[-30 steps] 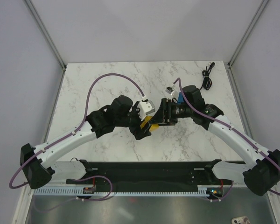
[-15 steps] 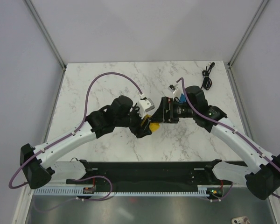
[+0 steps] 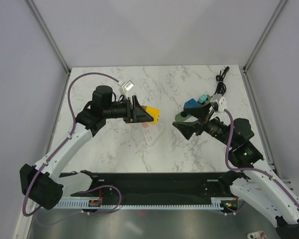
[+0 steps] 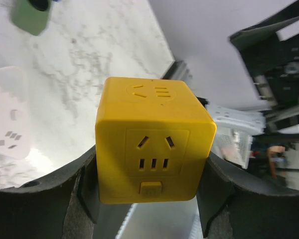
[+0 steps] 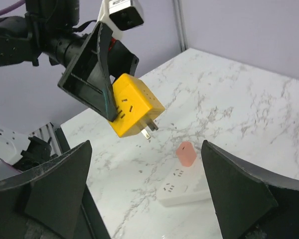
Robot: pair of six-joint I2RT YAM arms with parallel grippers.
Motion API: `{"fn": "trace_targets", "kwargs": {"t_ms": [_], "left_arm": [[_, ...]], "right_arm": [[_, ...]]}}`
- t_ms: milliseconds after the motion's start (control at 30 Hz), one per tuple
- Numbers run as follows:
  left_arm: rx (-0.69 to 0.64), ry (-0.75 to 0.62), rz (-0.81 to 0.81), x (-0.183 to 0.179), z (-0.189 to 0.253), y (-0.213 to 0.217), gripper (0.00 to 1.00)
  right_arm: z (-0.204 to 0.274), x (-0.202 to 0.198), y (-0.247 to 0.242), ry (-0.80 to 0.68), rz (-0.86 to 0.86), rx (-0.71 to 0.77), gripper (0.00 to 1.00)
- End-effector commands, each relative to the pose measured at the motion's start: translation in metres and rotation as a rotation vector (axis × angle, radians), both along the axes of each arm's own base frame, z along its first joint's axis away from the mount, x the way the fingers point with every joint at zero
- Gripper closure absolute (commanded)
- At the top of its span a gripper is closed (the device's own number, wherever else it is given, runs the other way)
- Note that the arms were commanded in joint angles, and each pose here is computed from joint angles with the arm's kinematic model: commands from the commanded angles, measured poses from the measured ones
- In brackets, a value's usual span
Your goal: Insert the plug
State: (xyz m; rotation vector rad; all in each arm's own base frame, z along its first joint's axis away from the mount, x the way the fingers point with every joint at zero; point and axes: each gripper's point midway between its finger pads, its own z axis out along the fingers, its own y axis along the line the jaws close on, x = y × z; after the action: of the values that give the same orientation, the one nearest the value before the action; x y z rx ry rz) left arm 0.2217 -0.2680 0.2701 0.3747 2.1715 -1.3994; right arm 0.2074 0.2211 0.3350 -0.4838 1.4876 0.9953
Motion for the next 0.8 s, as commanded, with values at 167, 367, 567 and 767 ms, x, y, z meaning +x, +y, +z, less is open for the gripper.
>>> {"fn": "trace_targets", "kwargs": {"t_ms": [167, 367, 567, 767], "left_arm": [[-0.318, 0.137, -0.224, -0.048, 0.091, -0.012, 0.98], [-0.359, 0.107, -0.245, -0.06, 0.112, -0.008, 0.98], [-0.362, 0.135, -0.25, -0.064, 0.107, -0.007, 0.98], [-0.368, 0.137, -0.266, -0.068, 0.108, -0.005, 0.98]], "right_arm": [[0.023, -0.015, 0.032, -0.46, 0.192, -0.079, 0.02], [0.04, -0.027, 0.049, -0.617, 0.253, -0.11, 0.02], [0.044, -0.029, 0.076, -0.648, 0.3, -0.146, 0.02], [0.044, -0.027, 0.094, -0.679, 0.277, -0.179, 0.02]]}}
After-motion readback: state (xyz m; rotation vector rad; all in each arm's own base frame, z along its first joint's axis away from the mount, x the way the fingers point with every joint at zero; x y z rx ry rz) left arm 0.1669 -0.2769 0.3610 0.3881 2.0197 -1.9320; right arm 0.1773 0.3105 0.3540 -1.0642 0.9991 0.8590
